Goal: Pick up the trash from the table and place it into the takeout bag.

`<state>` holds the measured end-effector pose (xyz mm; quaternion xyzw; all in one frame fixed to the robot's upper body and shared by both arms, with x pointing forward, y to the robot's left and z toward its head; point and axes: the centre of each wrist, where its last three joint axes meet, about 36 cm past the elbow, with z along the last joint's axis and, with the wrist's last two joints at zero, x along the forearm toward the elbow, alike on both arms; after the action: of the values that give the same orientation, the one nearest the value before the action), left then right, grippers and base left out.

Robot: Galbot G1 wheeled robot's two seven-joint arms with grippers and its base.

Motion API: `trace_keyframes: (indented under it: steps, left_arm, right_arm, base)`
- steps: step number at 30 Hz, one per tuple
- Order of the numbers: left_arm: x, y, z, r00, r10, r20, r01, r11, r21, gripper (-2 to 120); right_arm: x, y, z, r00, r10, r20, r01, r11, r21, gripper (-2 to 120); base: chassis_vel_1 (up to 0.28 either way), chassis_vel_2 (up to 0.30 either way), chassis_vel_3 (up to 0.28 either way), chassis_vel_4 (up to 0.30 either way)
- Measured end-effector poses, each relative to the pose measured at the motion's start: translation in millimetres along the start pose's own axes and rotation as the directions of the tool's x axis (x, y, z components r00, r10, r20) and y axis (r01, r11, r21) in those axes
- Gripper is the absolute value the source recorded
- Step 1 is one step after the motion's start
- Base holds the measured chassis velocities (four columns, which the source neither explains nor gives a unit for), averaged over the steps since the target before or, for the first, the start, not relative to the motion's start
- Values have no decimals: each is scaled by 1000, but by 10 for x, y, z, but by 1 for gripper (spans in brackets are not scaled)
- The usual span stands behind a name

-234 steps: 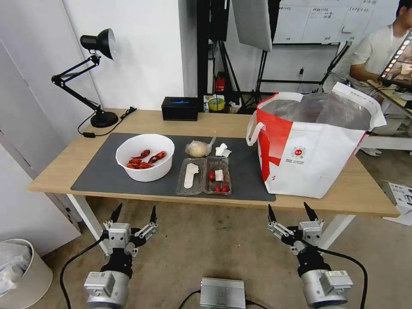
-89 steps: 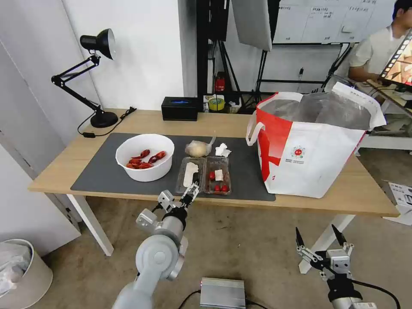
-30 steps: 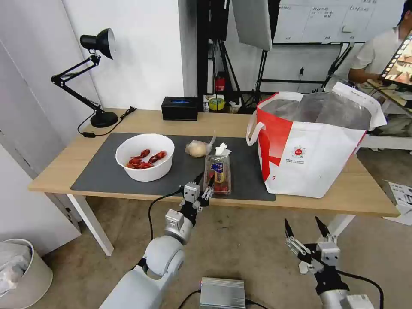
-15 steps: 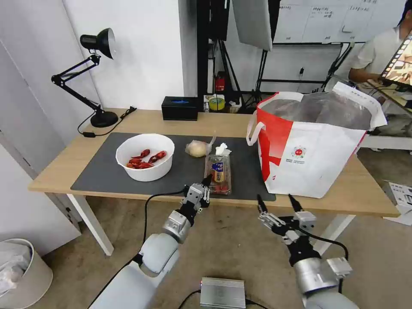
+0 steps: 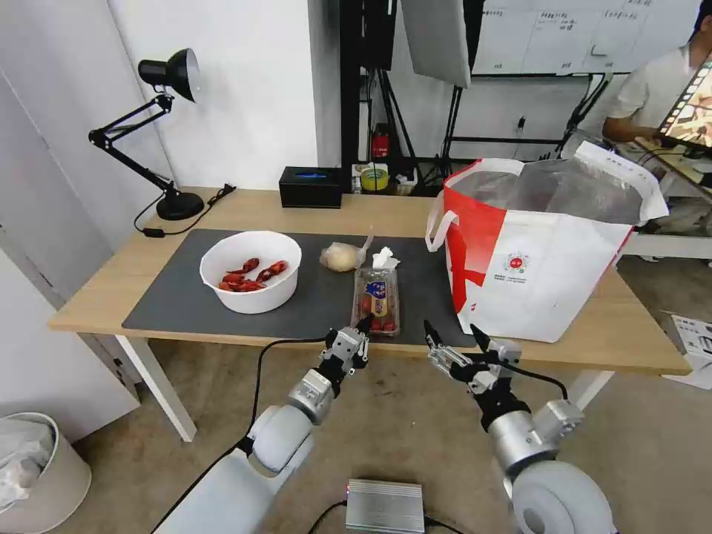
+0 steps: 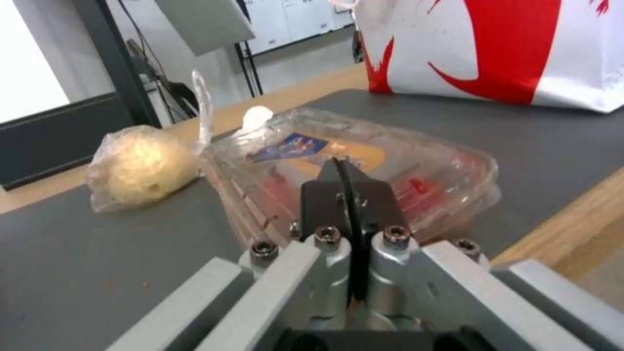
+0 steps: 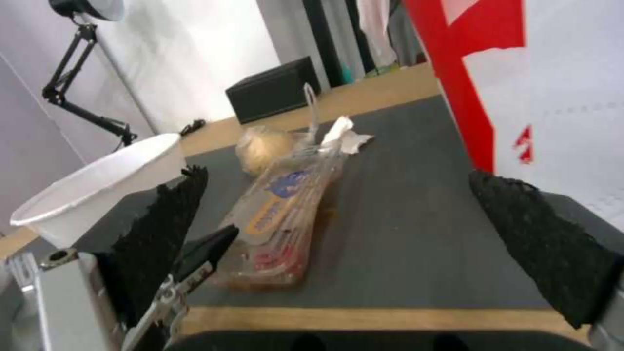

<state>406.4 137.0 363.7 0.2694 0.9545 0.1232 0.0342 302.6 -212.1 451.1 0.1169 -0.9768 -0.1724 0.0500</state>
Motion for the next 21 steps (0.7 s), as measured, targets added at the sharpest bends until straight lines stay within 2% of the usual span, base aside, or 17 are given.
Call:
trace_keyframes:
  steps: [11, 17, 21]
  left_arm:
    - [26, 57, 58, 1000, -9, -13, 8, 1000, -6, 0]
    - [30, 67, 64, 1000, -8, -15, 8, 1000, -9, 0]
    - [28, 42, 77, 1000, -13, -15, 13, 1000, 5, 0]
  right_arm:
    - [-386, -38, -117, 999, -7, -36, 4, 997, -71, 100]
    - [-508, -26, -79, 997, 3, -71, -10, 994, -108, 100]
    - [-733, 21, -4, 993, 0, -120, -19, 987, -157, 100]
  base:
    - [0, 0, 0, 0]
    - [0, 0, 0, 0]
    - [0, 0, 0, 0]
